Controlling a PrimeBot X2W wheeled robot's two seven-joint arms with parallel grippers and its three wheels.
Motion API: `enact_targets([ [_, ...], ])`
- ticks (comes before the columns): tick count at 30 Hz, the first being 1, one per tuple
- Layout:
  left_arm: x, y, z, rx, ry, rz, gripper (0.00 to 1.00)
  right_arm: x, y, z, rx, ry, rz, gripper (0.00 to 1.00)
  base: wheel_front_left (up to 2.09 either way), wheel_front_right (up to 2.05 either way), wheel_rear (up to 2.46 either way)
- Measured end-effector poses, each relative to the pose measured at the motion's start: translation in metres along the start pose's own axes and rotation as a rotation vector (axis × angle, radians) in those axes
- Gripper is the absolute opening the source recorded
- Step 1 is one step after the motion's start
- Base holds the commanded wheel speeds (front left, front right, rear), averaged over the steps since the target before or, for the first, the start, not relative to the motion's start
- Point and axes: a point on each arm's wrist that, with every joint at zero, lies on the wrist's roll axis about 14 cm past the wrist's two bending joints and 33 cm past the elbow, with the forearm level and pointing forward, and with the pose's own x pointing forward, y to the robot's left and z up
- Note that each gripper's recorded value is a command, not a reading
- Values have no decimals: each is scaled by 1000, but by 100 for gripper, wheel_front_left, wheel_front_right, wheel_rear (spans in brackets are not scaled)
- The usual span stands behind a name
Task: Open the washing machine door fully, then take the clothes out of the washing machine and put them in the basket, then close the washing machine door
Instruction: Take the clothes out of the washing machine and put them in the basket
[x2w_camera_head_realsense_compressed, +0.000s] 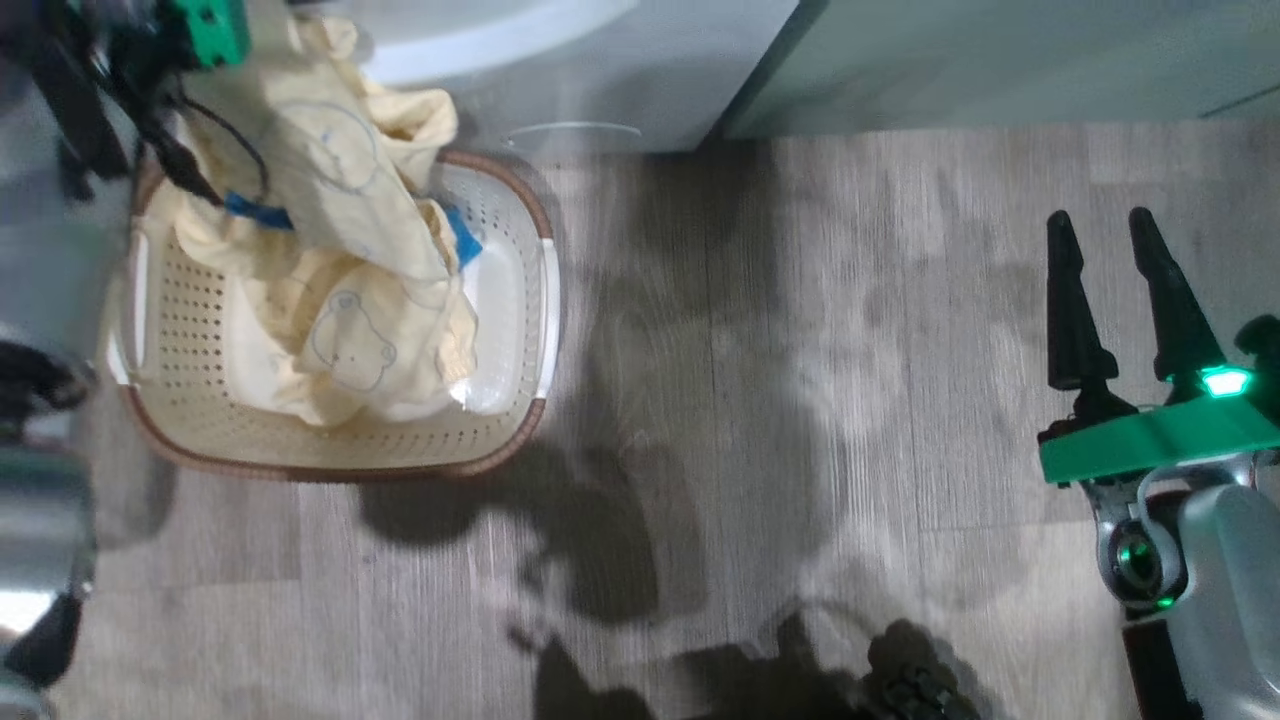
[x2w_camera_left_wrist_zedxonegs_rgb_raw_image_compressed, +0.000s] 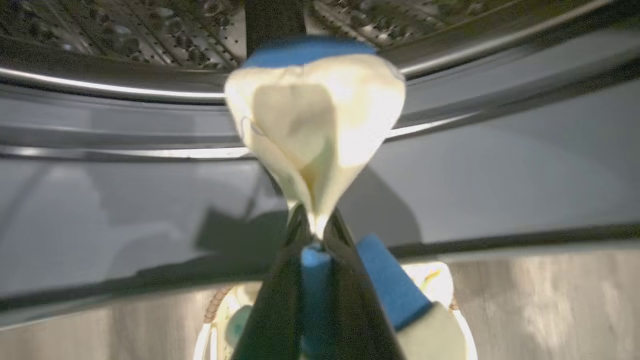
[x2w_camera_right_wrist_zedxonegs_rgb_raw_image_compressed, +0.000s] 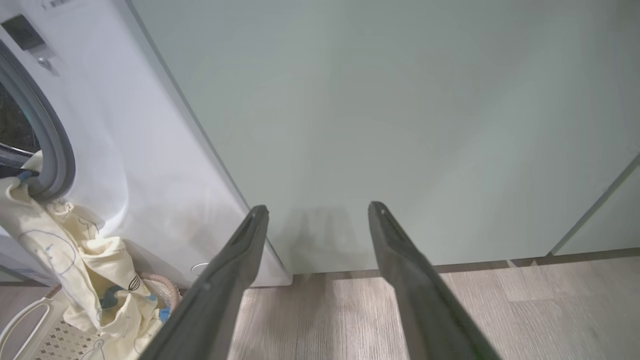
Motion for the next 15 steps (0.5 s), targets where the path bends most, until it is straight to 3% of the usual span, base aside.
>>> enact_targets([
  [15,-71,-23,-23,-84,-171,-79,0,-25,14,24,18,-55,28,100,0,0,0],
])
